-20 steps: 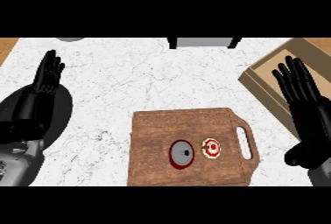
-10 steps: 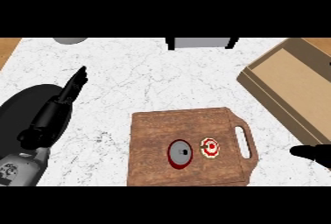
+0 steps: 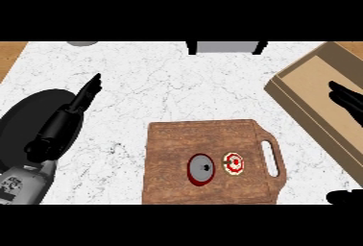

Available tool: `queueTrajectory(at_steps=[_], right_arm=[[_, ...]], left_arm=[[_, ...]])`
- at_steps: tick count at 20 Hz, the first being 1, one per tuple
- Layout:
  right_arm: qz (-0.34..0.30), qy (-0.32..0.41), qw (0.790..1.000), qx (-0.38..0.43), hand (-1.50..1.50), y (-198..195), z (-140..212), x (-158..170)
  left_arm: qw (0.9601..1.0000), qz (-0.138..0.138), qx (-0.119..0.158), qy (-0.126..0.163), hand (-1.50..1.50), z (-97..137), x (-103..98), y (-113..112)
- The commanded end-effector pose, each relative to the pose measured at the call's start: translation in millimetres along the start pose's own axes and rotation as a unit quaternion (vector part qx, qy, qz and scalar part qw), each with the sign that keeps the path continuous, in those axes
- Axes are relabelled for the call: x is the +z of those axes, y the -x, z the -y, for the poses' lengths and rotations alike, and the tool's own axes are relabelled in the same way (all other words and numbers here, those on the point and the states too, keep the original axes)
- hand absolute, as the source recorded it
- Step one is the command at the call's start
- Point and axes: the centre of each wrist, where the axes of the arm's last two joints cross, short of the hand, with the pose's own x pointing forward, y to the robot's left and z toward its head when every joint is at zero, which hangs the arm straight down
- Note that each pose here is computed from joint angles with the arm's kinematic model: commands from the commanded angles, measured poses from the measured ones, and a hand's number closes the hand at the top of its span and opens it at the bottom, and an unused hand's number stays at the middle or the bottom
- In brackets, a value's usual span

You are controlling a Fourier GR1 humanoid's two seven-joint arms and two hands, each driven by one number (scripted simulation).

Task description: Pick the cupcake from the cutting board and place it in the cardboard box

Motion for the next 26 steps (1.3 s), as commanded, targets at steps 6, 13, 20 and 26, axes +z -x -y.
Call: queueTrajectory(at_steps=[6, 13, 20, 26], right_arm=[[-0.048, -0.171, 0.975, 0.133, -1.5, -68.2, -2.1, -7.4], [-0.109, -0.221, 0.95, 0.19, -1.5, -98.7, -34.3, -17.5], [-0.135, -0.241, 0.943, 0.188, -1.5, -135.5, -68.0, -32.2], [-0.155, -0.25, 0.935, 0.198, -1.5, -131.9, -98.6, -52.5]], left_arm=[[0.9998, 0.009, 0.008, 0.014, 0.0, 0.3, -7.6, -6.0], [0.9997, 0.013, -0.004, 0.02, 0.0, -8.0, -7.9, -2.7], [0.9999, 0.008, 0.001, 0.009, 0.0, -4.5, -11.9, 6.9], [0.9999, 0.014, 0.001, 0.004, 0.0, -5.0, -12.9, -2.1]])
